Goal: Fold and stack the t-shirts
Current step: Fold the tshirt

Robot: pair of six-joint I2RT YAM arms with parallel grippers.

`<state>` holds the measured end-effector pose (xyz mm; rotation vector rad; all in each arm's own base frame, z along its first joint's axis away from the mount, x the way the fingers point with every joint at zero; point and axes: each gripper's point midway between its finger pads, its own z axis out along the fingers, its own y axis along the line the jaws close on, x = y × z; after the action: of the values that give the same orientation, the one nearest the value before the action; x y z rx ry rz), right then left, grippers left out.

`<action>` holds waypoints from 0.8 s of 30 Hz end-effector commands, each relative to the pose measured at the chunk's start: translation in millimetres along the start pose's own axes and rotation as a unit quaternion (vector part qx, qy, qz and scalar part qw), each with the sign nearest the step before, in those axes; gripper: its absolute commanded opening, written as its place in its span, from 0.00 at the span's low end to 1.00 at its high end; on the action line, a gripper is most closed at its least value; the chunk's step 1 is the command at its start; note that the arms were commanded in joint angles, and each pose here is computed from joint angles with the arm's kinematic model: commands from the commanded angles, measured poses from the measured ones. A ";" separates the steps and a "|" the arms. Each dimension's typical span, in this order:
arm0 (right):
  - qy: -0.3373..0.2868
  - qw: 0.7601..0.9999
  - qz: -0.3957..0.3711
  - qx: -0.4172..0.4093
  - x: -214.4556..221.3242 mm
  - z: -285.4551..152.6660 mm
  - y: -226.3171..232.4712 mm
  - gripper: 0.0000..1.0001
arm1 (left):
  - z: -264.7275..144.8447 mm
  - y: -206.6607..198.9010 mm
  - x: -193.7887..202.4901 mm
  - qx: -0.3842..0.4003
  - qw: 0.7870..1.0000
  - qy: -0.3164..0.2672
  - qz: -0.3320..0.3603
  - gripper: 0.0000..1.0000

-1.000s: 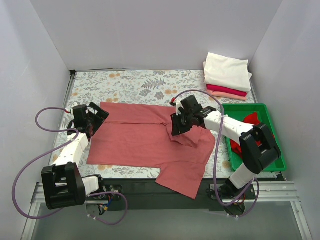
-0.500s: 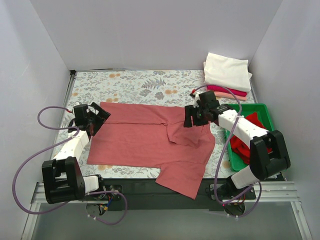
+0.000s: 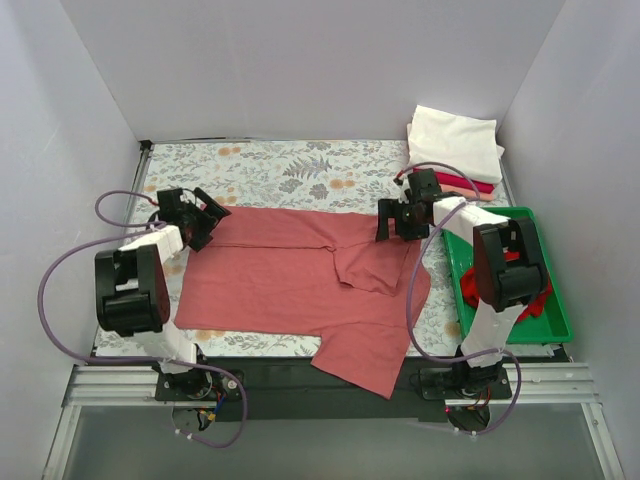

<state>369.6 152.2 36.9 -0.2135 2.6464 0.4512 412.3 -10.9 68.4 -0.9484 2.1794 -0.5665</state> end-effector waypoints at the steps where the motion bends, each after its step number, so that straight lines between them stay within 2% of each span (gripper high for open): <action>1: -0.024 1.000 0.000 0.010 -26.6 8.5 -15.8 0.98 | 20.8 -5.8 -2.3 0.008 1.000 0.013 -0.004 0.98; 5: -0.013 1.000 0.000 0.021 -29.5 25.4 -30.5 0.98 | 47.6 20.6 1.9 -0.045 0.998 0.028 -0.024 0.98; 12: -0.019 1.000 -0.016 0.002 -60.4 54.7 -30.9 0.98 | 70.2 40.1 -20.6 -0.102 0.994 0.005 -0.047 0.98; 13: -0.037 0.999 -0.024 -0.002 -80.2 55.0 -28.4 0.98 | 73.6 34.9 -30.6 -0.098 0.994 -0.002 -0.046 0.98; 19: -0.062 0.997 -0.047 -0.010 -123.1 83.1 -29.5 0.98 | 103.6 31.5 -50.8 -0.106 0.993 -0.004 -0.046 0.98; 20: -0.082 0.995 -0.061 -0.007 -143.2 78.4 -27.9 0.98 | 105.2 29.6 -55.3 -0.105 0.993 -0.007 -0.045 0.98; 24: -0.113 0.988 -0.103 0.013 -175.3 67.4 -30.8 0.98 | 106.6 26.5 -74.8 -0.106 0.993 -0.020 -0.046 0.98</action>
<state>545.7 169.4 39.6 -0.3204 2.4100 0.4247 537.5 25.0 48.2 -1.0624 2.1104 -0.5213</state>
